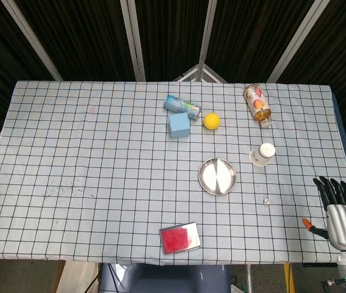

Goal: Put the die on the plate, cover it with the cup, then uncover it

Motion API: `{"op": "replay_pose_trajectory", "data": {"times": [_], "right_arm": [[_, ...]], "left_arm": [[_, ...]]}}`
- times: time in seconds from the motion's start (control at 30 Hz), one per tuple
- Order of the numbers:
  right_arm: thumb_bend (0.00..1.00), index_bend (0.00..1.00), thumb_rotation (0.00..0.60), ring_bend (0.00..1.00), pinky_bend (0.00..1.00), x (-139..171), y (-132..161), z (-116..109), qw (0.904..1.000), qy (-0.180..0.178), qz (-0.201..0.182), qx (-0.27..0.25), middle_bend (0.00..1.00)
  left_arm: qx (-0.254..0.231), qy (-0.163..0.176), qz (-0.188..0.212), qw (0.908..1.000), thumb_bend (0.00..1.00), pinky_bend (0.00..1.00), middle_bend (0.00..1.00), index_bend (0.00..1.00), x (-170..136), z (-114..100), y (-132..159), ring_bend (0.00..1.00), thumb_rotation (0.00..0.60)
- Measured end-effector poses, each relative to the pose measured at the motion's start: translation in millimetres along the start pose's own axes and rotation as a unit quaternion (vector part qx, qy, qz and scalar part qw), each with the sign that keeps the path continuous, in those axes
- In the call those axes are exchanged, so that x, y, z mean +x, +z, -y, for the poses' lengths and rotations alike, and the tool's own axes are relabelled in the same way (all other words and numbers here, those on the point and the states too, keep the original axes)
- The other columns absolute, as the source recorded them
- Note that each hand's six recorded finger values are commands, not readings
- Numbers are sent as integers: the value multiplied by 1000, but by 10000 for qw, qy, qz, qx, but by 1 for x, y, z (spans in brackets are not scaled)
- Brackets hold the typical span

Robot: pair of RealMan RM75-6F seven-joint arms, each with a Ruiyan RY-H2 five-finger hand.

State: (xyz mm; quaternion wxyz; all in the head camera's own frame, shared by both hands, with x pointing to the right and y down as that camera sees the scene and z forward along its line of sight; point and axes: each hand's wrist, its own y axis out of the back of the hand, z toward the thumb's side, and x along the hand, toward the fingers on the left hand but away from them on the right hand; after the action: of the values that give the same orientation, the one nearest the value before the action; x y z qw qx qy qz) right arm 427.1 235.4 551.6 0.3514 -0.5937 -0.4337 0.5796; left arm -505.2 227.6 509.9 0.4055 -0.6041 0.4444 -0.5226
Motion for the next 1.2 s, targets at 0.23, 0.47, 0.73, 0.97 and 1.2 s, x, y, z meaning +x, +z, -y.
{"op": "replay_pose_trajectory", "data": {"times": [0.23, 0.47, 0.73, 0.97, 1.2], "right_arm": [[161, 108, 600, 78, 0, 3, 0, -3, 10000, -48, 9, -17, 98], [160, 108, 600, 78, 0, 4, 2, -5, 9998, -75, 10, -163, 98], [160, 158, 600, 78, 0, 3, 3, 6, 9990, 52, 249, -376, 98], [160, 212, 600, 78, 0, 0, 10, 18, 9968, 215, 281, -723, 98], [160, 284, 600, 78, 0, -12, 21, 47, 9943, 676, 175, -803, 98]], "left_arm": [[14, 34, 27, 10000, 292, 23, 0, 156, -5, -2, 2, 0, 600], [43, 44, 77, 10000, 292, 23, 0, 156, -7, -1, 5, 0, 600], [85, -7, 19, 10000, 293, 23, 0, 155, -4, 2, 5, 0, 600], [120, -75, 96, 9999, 293, 23, 0, 156, -4, 7, 10, 0, 600], [160, -193, 72, 9997, 293, 23, 0, 155, 3, 14, 12, 0, 600]]}}
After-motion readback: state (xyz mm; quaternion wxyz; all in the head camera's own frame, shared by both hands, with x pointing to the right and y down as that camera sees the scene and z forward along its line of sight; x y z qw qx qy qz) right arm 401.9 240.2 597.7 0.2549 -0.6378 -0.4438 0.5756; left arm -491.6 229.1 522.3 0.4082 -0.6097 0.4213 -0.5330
